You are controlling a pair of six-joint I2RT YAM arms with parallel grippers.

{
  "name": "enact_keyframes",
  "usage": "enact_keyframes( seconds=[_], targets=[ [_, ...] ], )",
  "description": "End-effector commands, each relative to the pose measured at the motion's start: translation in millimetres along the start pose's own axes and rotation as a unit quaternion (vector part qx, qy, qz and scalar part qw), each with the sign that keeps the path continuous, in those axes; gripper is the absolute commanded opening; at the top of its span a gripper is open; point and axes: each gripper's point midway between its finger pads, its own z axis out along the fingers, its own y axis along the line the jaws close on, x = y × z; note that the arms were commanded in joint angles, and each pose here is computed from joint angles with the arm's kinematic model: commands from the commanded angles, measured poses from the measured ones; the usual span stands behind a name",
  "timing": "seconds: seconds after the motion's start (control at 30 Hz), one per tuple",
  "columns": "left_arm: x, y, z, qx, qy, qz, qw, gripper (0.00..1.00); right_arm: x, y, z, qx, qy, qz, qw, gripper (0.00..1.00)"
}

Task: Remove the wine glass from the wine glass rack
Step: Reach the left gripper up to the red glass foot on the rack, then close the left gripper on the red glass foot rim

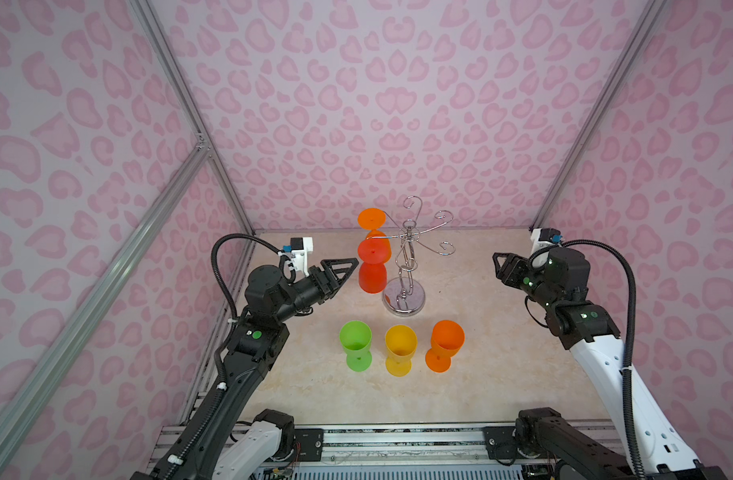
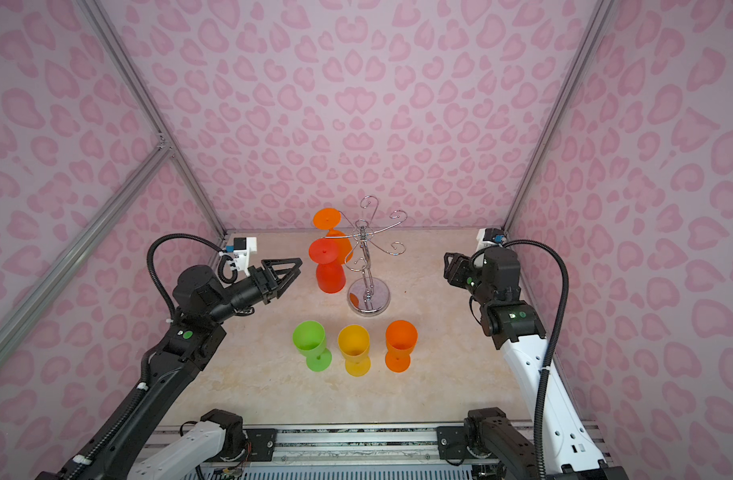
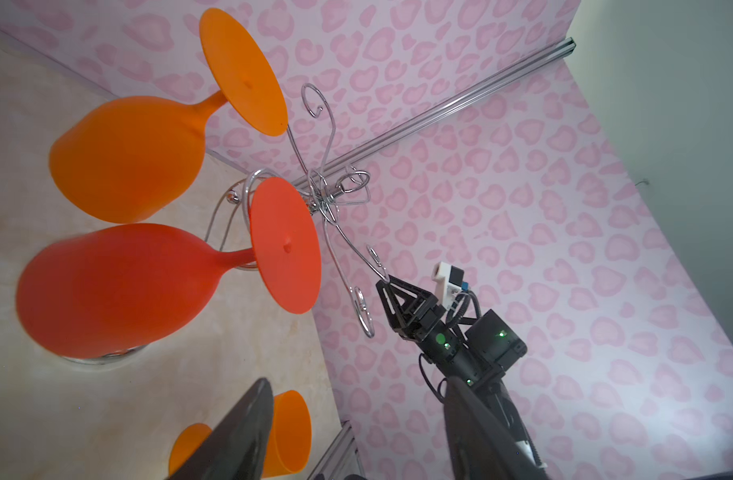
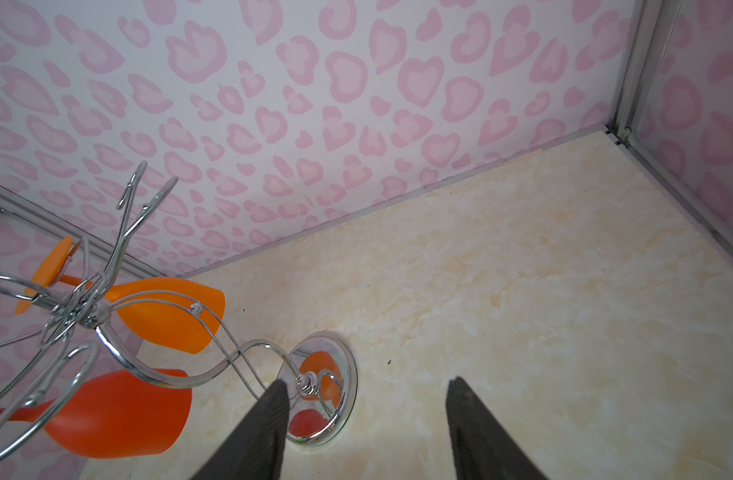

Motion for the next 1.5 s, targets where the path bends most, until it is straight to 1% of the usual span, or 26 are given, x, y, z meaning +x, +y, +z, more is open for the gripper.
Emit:
enact_keyframes(
  seconds=[0.0, 0.13, 0.53, 0.83, 0.93, 1.07, 1.47],
  targets=[
    [-8.0, -19.2, 4.9, 0.055, -0.004, -0.011, 0.998, 0.66, -5.9, 1.5, -0.8, -0.003, -0.014, 0.000, 1.000, 0.61],
    [-10.1, -8.0, 13.4, 0.045, 0.000, -0.020, 0.999, 0.63, -6.5, 1.6, -1.2, -0.004, -0.015, 0.000, 1.000, 0.61],
    [-15.0, 13.3, 29.7, 0.015, 0.008, -0.021, 1.000, 0.59, -6.6, -1.1, -1.0, -0.002, -0.015, 0.001, 1.000, 0.61],
    [-13.1, 17.2, 41.0, 0.006, 0.021, -0.013, 1.000, 0.56, -9.2, -2.0, -1.5, -0.001, -0.018, 0.002, 1.000, 0.61],
    [-12.9, 16.8, 43.7, 0.003, 0.024, -0.007, 1.000, 0.52, -9.3, -2.4, -2.2, -0.001, -0.020, 0.004, 1.000, 0.61],
    [-11.8, 20.0, 46.7, -0.010, 0.029, 0.003, 1.000, 0.49, -9.7, -3.4, -2.8, 0.001, -0.020, 0.003, 1.000, 0.61],
    [-9.5, 32.0, 50.1, -0.027, 0.032, 0.002, 0.999, 0.41, -9.0, -5.2, -3.3, 0.002, -0.021, 0.005, 1.000, 0.61]
  ],
)
